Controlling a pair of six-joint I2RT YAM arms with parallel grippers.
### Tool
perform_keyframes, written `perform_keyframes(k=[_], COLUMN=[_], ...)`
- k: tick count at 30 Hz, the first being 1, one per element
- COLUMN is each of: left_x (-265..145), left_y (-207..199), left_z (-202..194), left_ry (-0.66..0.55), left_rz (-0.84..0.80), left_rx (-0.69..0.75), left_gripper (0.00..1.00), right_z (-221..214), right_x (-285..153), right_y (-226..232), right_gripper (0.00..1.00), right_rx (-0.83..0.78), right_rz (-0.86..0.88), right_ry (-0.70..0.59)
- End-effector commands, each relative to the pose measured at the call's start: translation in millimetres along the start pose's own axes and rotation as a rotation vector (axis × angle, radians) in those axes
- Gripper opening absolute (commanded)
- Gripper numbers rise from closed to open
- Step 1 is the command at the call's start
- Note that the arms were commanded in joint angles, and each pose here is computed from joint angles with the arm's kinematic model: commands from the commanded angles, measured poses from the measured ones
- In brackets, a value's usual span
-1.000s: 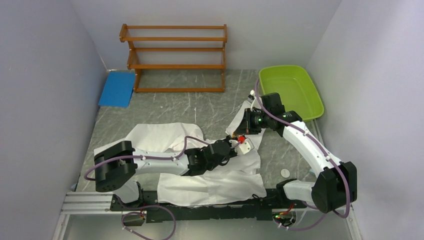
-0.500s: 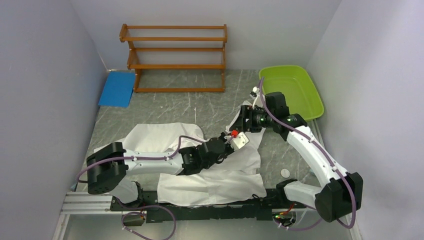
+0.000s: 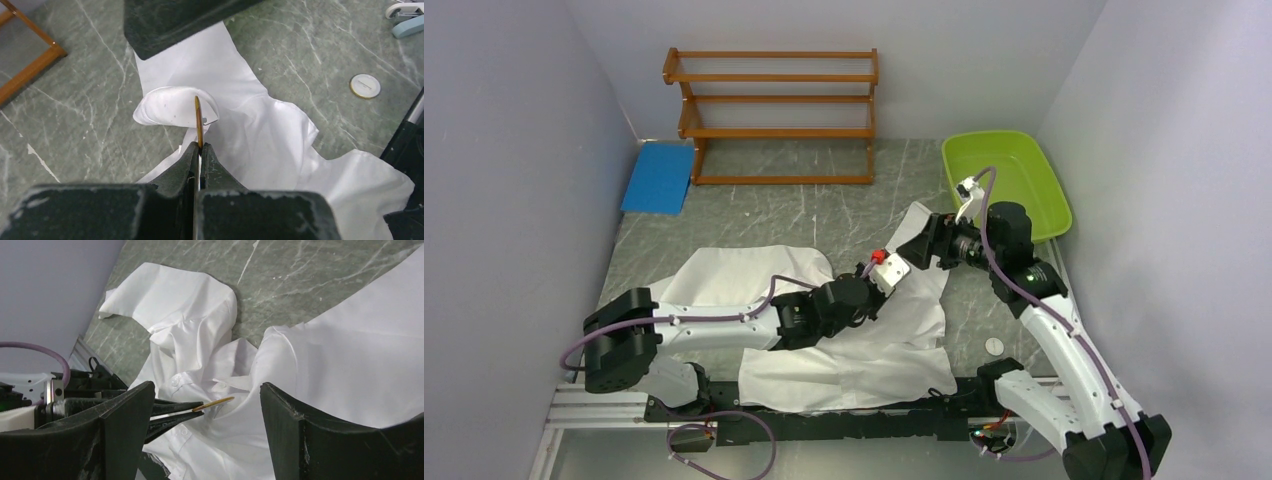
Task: Pin the brooch onto the clothing
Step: Pin the brooch to the clothes.
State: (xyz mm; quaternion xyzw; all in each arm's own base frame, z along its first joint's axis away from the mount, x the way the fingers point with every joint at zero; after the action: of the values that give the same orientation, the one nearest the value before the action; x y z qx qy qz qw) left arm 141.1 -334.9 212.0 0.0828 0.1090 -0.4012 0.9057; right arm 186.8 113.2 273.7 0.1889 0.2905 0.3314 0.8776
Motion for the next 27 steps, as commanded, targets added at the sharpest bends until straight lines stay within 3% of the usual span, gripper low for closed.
perform_keyframes(k=[1, 13, 23, 27], left_x=[-10, -22, -31, -33], left_y=[-6, 13, 33, 39], left_z=[25, 40, 45, 47], left_ry=[-0.054, -0.034, -0.104, -0.115], left_rz=[-0.045, -0.143, -0.238, -0.249], left_rx=[-0.137, -0.390, -0.541, -0.573], left_gripper=[0.03, 0.03, 0.03, 0.03], right_z=[2, -28, -49, -45], right_x=[-7, -26, -16, -8], right_y=[5, 12, 4, 2], right_gripper=[0.80, 0.66, 0.66, 0.60], right_rx=[-0.051, -0.088, -0.100, -0.110], right_rz=[0.066, 0.176, 0.252, 0.270], right_ry=[-0.108, -0.229, -0.165, -0.162])
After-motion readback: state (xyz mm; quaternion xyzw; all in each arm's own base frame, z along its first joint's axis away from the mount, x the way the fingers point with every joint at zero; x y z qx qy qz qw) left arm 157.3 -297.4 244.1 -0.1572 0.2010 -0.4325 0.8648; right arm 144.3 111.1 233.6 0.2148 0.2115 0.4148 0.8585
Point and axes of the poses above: each gripper's point midway between its finger pads, its own x axis out along the fingers, its own y axis along the line the jaws close on, z = x × y, the point moved 9 cm from there along -x, back along the fingers, and after that the axes turned 2 degrees about -x, right-handed, at the moved point
